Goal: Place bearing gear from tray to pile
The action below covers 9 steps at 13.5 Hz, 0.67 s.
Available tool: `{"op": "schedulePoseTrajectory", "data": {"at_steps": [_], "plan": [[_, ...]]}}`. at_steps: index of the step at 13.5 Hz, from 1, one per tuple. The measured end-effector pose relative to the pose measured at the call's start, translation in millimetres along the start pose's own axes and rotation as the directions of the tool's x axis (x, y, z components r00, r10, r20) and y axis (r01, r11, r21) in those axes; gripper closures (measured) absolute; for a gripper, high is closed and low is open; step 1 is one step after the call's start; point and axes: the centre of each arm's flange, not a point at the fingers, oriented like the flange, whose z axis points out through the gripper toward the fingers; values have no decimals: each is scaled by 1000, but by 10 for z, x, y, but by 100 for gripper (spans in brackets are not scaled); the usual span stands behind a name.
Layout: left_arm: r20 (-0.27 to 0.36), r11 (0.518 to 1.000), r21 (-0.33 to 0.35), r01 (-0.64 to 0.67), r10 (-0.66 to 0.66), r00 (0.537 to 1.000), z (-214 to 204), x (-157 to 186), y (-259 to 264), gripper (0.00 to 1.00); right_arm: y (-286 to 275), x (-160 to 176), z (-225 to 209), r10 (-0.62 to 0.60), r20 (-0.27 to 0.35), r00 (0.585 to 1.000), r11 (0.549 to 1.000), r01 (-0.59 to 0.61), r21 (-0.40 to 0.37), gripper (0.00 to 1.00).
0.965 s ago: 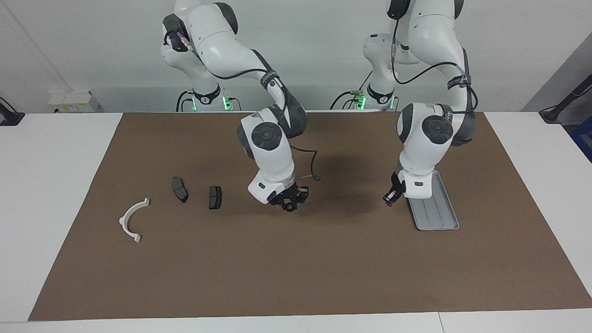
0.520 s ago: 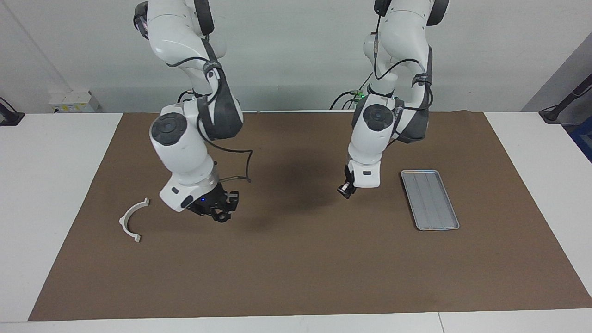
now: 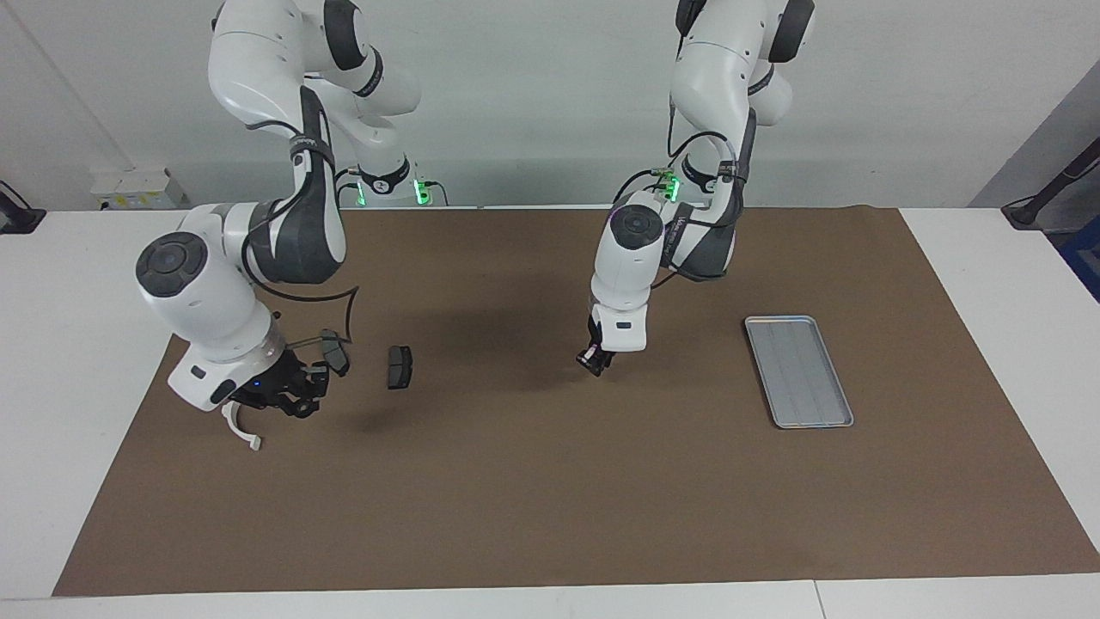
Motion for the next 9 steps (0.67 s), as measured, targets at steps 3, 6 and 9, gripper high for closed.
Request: {"op": "schedulePoseTrajectory", "data": {"at_steps": [3, 6, 9], "plan": [[0, 1000, -13, -4, 4, 1000, 29, -85, 26, 76, 248, -217, 290, -20, -25, 999, 1000, 20, -8, 64], [1, 1000, -22, -9, 9, 1000, 78, -294, 65, 76, 218, -358, 515, -25, -19, 1000, 1000, 25, -6, 64], [4, 1000, -13, -14, 14, 1000, 208, -370, 56, 76, 199, -427, 630, -25, -26, 999, 1000, 24, -8, 64]]}}
